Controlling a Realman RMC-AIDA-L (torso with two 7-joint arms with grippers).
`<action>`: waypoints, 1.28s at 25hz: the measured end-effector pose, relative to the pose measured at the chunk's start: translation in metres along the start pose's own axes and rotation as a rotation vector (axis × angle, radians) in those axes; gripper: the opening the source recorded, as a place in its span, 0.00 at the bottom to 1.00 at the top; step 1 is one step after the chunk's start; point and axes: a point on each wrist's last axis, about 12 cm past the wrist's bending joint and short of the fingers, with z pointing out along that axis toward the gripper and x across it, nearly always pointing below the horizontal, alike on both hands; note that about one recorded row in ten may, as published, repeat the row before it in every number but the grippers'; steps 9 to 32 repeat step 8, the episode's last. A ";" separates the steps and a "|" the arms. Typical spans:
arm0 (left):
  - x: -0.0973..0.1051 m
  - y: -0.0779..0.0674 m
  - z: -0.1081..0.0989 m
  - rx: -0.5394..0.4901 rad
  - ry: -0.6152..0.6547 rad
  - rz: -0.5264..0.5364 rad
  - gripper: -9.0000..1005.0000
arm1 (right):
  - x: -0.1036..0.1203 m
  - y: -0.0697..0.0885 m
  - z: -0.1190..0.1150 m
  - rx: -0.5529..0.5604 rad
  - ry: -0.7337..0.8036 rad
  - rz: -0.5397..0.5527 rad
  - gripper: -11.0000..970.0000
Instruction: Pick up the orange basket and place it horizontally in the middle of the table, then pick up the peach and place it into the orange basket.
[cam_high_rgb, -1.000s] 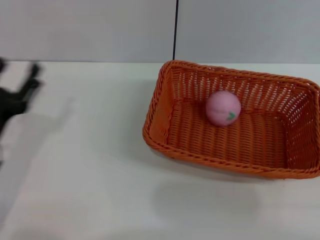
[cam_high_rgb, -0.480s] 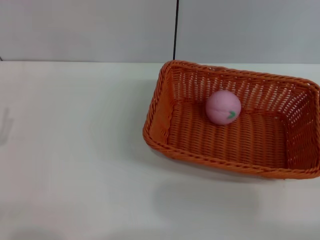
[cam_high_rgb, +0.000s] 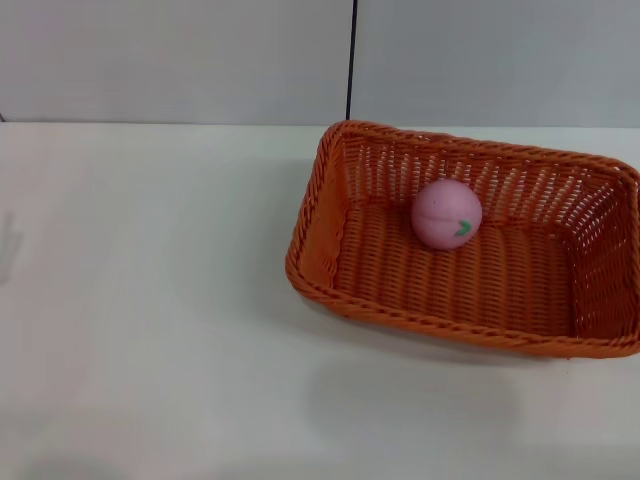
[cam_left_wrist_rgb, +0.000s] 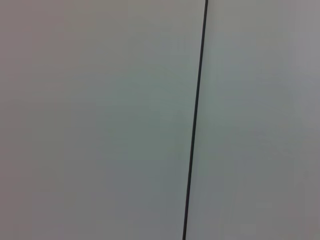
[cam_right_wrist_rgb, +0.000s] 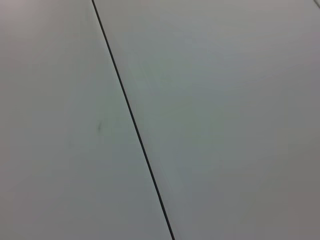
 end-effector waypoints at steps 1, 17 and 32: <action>0.000 0.000 0.000 0.000 0.000 0.000 0.84 | -0.001 0.000 -0.001 -0.001 -0.002 -0.001 0.51; 0.000 0.000 -0.001 -0.002 0.002 0.001 0.84 | -0.001 0.000 -0.005 0.000 0.002 -0.003 0.51; 0.000 0.000 -0.001 -0.002 0.002 0.001 0.84 | -0.001 0.000 -0.005 0.000 0.002 -0.003 0.51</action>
